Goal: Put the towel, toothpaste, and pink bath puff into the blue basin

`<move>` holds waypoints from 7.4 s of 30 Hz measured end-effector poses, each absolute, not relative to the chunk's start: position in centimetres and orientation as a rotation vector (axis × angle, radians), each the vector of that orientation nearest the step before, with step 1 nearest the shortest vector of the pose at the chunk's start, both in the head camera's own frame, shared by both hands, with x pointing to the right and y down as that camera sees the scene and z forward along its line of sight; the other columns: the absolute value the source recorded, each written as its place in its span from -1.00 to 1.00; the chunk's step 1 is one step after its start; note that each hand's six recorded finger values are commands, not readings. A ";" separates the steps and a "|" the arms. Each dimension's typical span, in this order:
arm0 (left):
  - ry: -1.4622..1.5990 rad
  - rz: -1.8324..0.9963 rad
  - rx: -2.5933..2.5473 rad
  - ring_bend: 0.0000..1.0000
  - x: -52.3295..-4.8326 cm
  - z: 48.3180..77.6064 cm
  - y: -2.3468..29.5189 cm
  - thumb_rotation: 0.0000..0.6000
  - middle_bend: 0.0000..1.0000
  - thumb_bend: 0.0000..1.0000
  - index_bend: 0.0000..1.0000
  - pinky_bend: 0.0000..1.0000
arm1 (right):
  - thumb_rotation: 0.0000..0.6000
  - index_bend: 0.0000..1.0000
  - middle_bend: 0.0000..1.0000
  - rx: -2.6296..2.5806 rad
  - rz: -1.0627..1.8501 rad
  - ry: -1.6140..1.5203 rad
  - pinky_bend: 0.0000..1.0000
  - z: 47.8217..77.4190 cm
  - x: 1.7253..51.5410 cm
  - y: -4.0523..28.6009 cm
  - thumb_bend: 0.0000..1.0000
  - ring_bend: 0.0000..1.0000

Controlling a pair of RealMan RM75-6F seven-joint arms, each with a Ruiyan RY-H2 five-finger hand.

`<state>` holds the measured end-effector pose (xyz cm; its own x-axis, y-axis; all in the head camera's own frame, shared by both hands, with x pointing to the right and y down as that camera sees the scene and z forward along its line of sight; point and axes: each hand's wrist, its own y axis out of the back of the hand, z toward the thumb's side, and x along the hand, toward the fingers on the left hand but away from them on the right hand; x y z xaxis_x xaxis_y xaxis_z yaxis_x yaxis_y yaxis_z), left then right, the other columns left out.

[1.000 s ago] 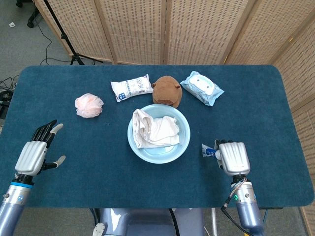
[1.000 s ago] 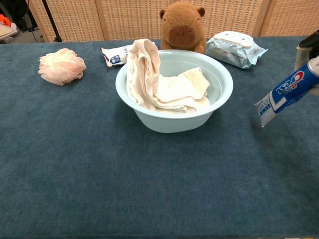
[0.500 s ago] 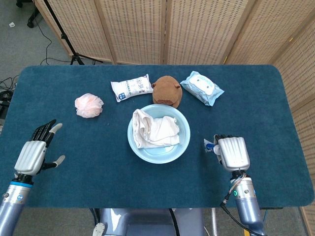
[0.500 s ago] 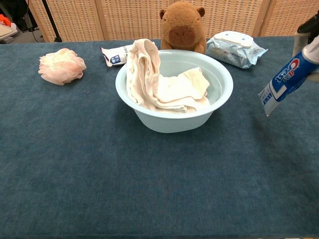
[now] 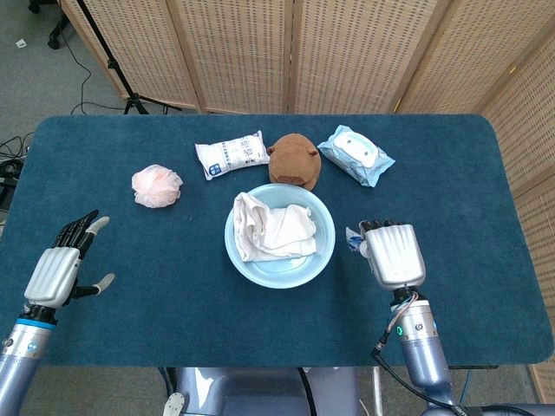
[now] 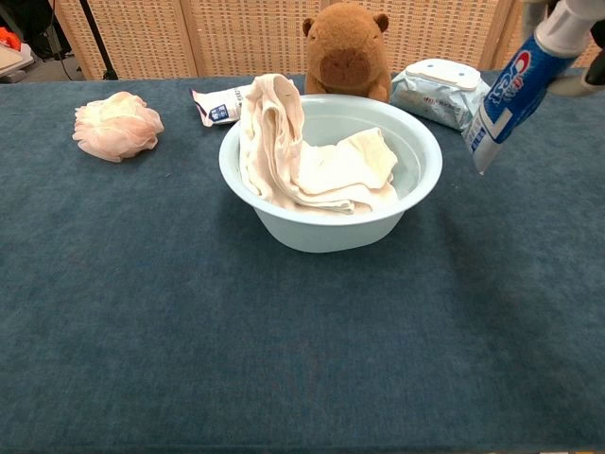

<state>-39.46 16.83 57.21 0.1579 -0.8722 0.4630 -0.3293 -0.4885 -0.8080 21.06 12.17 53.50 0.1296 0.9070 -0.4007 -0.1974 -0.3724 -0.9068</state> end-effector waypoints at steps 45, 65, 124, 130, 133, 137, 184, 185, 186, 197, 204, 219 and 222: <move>1.170 -1.303 -1.934 -1.00 -39.9 57.0 16.5 1.00 -1.00 -0.50 -0.95 -0.85 | 1.00 -0.48 -0.96 -1.534 1.288 -0.645 -0.65 52.7 13.6 14.0 -0.58 -1.00; 1.150 -1.327 -1.917 -1.00 -39.8 57.4 16.6 1.00 -1.00 -0.50 -0.95 -0.85 | 1.00 -0.52 -0.96 -1.449 1.387 -0.726 -0.69 53.2 18.5 12.5 -0.58 -1.00; 0.835 -1.500 -1.764 -1.00 -39.6 61.0 7.5 1.00 -1.00 -0.56 -1.00 -0.85 | 1.00 -1.00 -1.00 -1.577 1.517 -1.143 -1.00 57.1 40.7 20.6 -0.79 -1.00; 0.771 -1.550 -1.687 -1.00 -40.5 63.3 2.5 1.00 -1.00 -0.56 -1.00 -0.85 | 1.00 -1.00 -1.00 -1.558 1.529 -1.150 -1.00 57.3 41.1 20.4 -0.79 -1.00; 0.722 -1.573 -1.681 -1.00 -39.8 65.0 0.6 1.00 -1.00 -0.56 -1.00 -0.85 | 1.00 -1.00 -1.00 -1.551 1.540 -1.154 -1.00 57.4 41.4 20.3 -0.79 -1.00; 0.655 -1.607 -1.696 -1.00 -38.6 67.3 -0.9 1.00 -1.00 -0.56 -1.00 -0.85 | 1.00 -1.00 -1.00 -1.542 1.551 -1.159 -1.00 57.6 41.7 20.2 -0.79 -1.00; 0.695 -1.437 -1.556 -0.36 -30.5 70.2 -3.3 1.00 -0.23 -0.16 0.39 -0.24 | 1.00 -1.00 -1.00 -1.557 1.534 -1.266 -1.00 56.9 42.9 19.8 -0.82 -1.00; 0.706 -1.416 -1.565 -0.36 -30.1 69.5 -3.3 1.00 -0.23 -0.16 0.39 -0.24 | 1.00 -1.00 -1.00 -1.558 1.531 -1.269 -1.00 56.8 42.9 19.8 -0.82 -1.00; 0.716 -1.394 -1.574 -0.36 -29.7 68.7 -3.2 1.00 -0.23 -0.16 0.39 -0.24 | 1.00 -1.00 -1.00 -1.559 1.528 -1.272 -1.00 56.7 42.9 19.8 -0.82 -1.00; 0.778 -1.069 -1.665 -0.36 -22.3 57.9 -0.9 1.00 -0.23 -0.16 0.39 -0.24 | 1.00 -1.00 -1.00 -1.578 1.500 -1.312 -1.00 56.0 43.0 19.7 -0.83 -1.00; 0.719 -0.853 -1.712 -0.36 -16.0 53.5 2.7 1.00 -0.23 -0.20 0.39 -0.24 | 1.00 -1.00 -1.00 -1.590 1.494 -1.336 -1.00 55.7 43.3 19.7 -0.83 -1.00; 0.541 -0.930 -1.789 -1.00 -11.9 56.7 6.4 1.00 -1.00 -0.36 -0.73 -0.52 | 1.00 -1.00 -1.00 -1.586 1.468 -1.400 -1.00 54.6 44.4 19.6 -0.82 -1.00; 0.503 -0.972 -1.790 -1.00 -11.9 57.4 6.7 1.00 -1.00 -0.38 -0.89 -0.63 | 1.00 -1.00 -1.00 -1.587 1.465 -1.403 -1.00 54.5 44.4 19.6 -0.83 -1.00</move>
<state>-11.89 6.67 57.41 0.5911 -0.7078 0.3867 0.0925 -0.4168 -0.9043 44.37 19.65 54.53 -0.1435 0.9242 -0.3538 0.3137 -0.2966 -0.9020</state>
